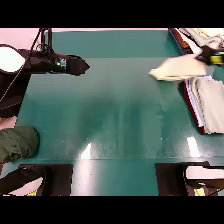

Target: Fold the shirts.

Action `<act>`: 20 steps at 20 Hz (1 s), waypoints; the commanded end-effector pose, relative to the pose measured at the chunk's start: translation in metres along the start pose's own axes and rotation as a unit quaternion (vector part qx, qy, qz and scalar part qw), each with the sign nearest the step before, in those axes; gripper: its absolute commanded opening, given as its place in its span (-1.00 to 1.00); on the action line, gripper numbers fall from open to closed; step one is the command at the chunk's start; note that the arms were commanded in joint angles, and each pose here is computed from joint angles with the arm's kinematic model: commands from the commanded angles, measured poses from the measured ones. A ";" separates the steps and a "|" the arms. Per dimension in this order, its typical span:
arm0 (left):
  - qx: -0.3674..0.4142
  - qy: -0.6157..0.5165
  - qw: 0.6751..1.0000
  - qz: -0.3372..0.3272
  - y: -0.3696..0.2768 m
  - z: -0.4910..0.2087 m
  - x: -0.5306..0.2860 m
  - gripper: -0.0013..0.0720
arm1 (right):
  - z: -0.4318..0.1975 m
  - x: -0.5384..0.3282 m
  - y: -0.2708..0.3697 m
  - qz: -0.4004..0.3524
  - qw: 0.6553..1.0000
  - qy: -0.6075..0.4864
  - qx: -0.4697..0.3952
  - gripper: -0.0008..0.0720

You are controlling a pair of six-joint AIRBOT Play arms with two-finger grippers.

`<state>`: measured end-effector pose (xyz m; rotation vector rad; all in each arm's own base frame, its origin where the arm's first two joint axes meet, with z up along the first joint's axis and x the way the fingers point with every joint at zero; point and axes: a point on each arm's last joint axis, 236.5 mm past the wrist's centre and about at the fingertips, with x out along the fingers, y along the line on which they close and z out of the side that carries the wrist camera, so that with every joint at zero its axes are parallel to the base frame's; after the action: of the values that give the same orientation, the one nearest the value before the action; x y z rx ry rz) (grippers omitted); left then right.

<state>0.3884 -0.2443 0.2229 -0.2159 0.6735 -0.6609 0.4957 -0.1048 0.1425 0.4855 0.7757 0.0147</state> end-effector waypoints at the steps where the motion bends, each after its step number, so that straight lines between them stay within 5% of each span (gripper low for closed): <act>1: -0.006 -0.010 1.000 -0.015 -0.010 0.004 0.001 -0.90 | 0.027 -0.047 -0.086 -0.064 0.995 -0.058 0.060 -0.92; 6: -0.018 -0.009 1.000 -0.016 -0.011 0.004 0.001 -0.90 | 0.065 -0.071 -0.094 -0.050 0.984 -0.144 0.088 -0.92; 13: -0.018 0.007 1.000 -0.017 -0.012 -0.004 0.001 -0.90 | 0.124 -0.140 -0.045 -0.034 0.976 -0.215 0.015 -0.92; 20: -0.017 0.034 0.999 -0.019 -0.013 -0.017 0.001 -0.90 | 0.069 -0.151 -0.076 -0.080 0.992 -0.098 0.013 -0.92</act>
<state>0.3758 -0.2543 0.2186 -0.2466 0.7253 -0.6915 0.4471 -0.2282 0.2787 0.4621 0.4717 -0.1700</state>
